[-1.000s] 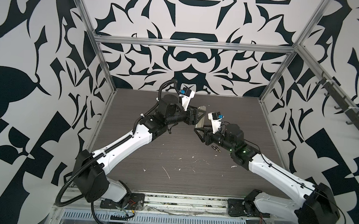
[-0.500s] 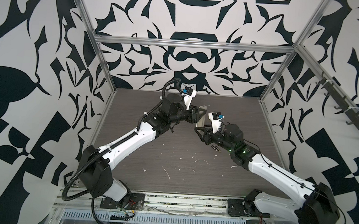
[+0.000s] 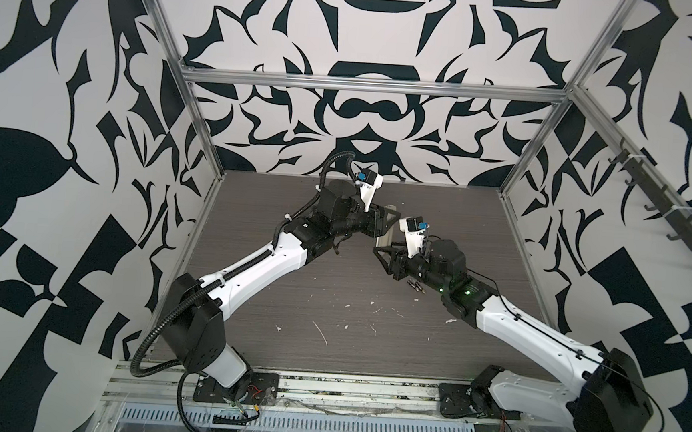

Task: Load the batteries into the remote control

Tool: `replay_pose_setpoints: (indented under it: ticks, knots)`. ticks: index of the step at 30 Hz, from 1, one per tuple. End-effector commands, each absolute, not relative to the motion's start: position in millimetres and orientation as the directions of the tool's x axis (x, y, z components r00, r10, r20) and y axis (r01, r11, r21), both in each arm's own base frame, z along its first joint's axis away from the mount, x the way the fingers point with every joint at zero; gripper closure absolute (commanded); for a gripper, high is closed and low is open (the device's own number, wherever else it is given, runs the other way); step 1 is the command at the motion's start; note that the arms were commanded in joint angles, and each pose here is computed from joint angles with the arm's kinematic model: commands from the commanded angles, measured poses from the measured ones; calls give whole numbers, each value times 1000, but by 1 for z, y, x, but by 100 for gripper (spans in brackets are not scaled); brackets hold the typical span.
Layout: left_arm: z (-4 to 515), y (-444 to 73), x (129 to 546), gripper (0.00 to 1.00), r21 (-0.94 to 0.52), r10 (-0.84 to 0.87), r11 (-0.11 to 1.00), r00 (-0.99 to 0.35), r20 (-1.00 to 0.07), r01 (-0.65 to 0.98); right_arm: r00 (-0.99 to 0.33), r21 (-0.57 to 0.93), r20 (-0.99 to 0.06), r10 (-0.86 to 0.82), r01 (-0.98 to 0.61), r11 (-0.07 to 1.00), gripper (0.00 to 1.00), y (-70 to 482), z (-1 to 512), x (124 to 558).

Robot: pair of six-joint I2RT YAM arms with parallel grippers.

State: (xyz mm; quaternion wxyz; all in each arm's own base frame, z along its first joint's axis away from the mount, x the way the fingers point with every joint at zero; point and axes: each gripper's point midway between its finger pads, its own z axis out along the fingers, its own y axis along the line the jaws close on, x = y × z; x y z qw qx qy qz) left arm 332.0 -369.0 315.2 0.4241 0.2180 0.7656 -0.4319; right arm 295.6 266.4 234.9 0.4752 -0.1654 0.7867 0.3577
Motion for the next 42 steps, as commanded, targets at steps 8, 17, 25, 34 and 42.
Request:
replay_pose_setpoints:
  ticks: [8,17,25,34,42]
  knots:
    - [322,-376,335,51,-483,-48,518,-539,-841,706,-432,393,-893,124,-616,682,100,268,263,299]
    - [319,-378,335,57,-484,-44,521,-544,-838,703,-433,392,-893,123,-615,684,100,267,262,299]
    - [315,-379,335,61,-486,-41,524,-550,-834,699,-434,391,-893,122,-612,687,100,267,261,299]
    - [314,-379,336,64,-485,-38,527,-551,-834,698,-433,391,-893,123,-612,688,100,266,261,298]
    - [314,-379,335,71,-483,-37,530,-550,-834,697,-431,387,-894,120,-610,691,100,265,261,298]
